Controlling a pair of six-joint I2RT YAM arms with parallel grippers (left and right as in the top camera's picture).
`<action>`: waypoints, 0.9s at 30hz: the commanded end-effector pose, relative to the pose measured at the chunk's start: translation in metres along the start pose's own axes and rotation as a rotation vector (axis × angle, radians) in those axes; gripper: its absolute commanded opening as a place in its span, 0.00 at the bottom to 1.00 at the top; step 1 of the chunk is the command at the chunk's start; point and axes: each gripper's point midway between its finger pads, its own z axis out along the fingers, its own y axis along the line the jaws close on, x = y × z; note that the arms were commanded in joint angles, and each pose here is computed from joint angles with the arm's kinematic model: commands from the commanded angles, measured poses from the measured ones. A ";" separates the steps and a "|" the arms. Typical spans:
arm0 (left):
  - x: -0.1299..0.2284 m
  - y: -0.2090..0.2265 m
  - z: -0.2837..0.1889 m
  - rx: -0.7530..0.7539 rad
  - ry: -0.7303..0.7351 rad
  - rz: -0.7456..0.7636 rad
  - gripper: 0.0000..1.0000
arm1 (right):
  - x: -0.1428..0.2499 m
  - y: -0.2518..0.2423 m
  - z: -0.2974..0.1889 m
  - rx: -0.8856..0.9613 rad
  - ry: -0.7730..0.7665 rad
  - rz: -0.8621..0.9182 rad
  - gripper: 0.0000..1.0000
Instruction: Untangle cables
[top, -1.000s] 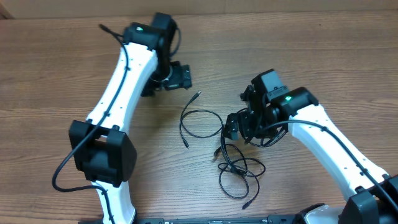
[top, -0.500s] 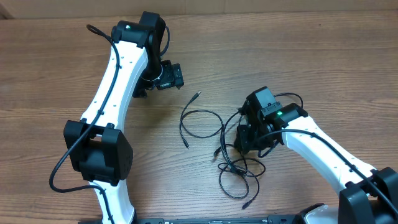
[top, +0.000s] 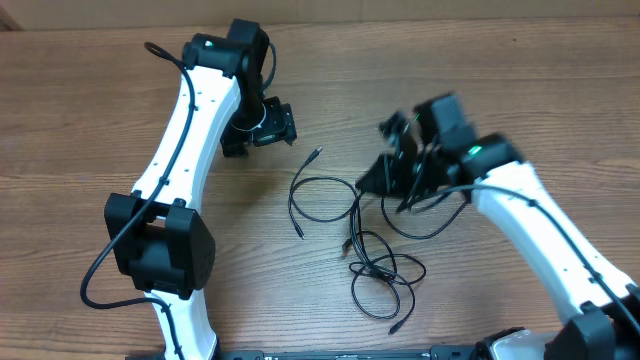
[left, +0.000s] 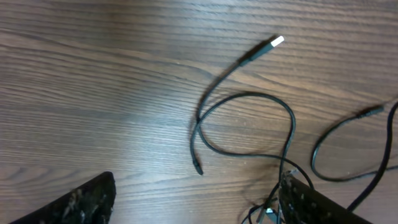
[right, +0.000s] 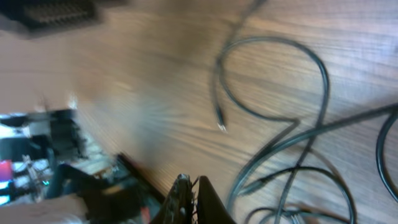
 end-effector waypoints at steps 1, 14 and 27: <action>0.008 -0.010 0.004 0.008 0.021 0.024 0.91 | -0.016 0.038 -0.045 -0.075 -0.070 -0.112 0.06; -0.005 -0.021 0.005 0.038 -0.038 -0.020 0.95 | 0.075 -0.028 0.021 0.229 0.205 -0.056 0.65; -0.002 -0.019 0.005 0.030 -0.025 -0.006 0.83 | 0.092 -0.033 0.070 0.219 0.166 -0.020 0.04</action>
